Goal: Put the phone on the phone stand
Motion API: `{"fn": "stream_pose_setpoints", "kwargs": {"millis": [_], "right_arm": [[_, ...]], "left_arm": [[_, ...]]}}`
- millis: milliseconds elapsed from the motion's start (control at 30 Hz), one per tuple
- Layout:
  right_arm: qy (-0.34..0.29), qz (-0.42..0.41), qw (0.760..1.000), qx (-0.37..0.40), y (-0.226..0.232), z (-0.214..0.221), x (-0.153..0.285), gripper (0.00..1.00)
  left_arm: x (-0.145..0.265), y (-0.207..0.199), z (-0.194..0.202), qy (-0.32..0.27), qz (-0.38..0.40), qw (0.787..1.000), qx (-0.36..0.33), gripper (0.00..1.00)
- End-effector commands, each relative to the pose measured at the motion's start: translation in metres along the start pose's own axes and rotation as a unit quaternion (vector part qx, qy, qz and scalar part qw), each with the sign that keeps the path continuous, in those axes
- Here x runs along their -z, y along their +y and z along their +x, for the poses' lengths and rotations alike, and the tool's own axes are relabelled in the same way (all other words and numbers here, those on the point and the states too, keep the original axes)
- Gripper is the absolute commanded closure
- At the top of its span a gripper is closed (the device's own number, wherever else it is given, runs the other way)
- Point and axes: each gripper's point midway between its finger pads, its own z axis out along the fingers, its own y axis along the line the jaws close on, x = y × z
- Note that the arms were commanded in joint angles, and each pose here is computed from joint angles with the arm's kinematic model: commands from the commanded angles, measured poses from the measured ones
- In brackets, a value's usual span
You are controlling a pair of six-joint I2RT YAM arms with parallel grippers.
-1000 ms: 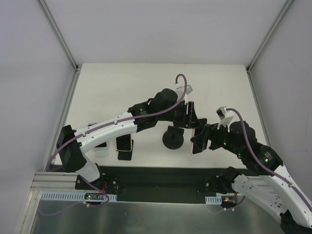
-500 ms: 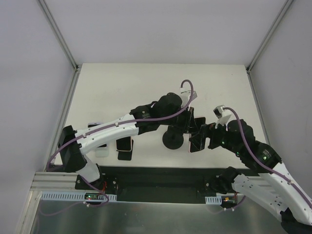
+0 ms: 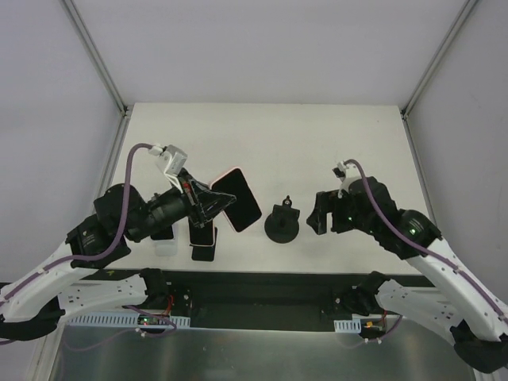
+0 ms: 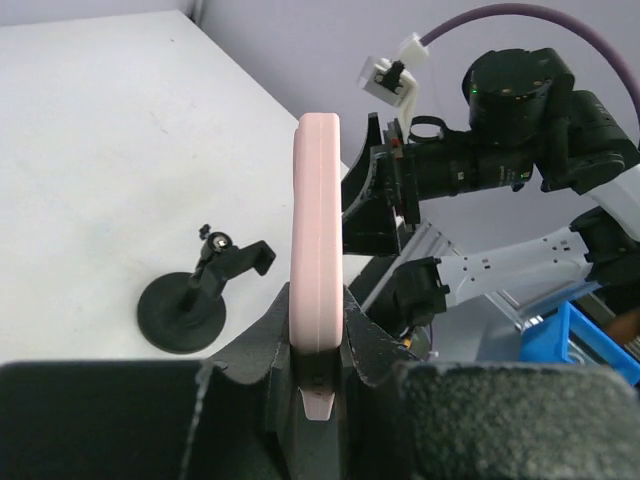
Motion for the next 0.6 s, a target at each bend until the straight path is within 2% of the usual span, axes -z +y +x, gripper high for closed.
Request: {"fn": "stream_pose_setpoints", "kwargs": {"millis": [0,67,200,433,567], "right_arm": [[0.017,0.013,0.999,-0.033,0.013,-0.014,-0.022,0.23],[0.009,0.000,0.999,-0.031,0.024,-0.019,-0.030,0.46],[0.024,0.023,0.999,-0.023,0.031,-0.019,-0.046,0.48],[0.033,0.034,0.999,0.000,0.041,-0.018,-0.061,0.43],[0.037,0.043,0.998,0.003,0.042,-0.017,-0.071,0.45]], "left_arm": [[0.009,0.031,0.001,-0.026,-0.065,0.997,-0.010,1.00],[0.014,0.033,0.001,-0.033,-0.069,0.997,-0.006,1.00],[0.013,0.039,0.009,-0.026,-0.077,0.997,-0.002,1.00],[0.002,0.039,0.018,-0.002,-0.074,0.997,-0.015,1.00],[-0.004,0.039,0.021,0.006,-0.076,0.997,-0.017,1.00]]}}
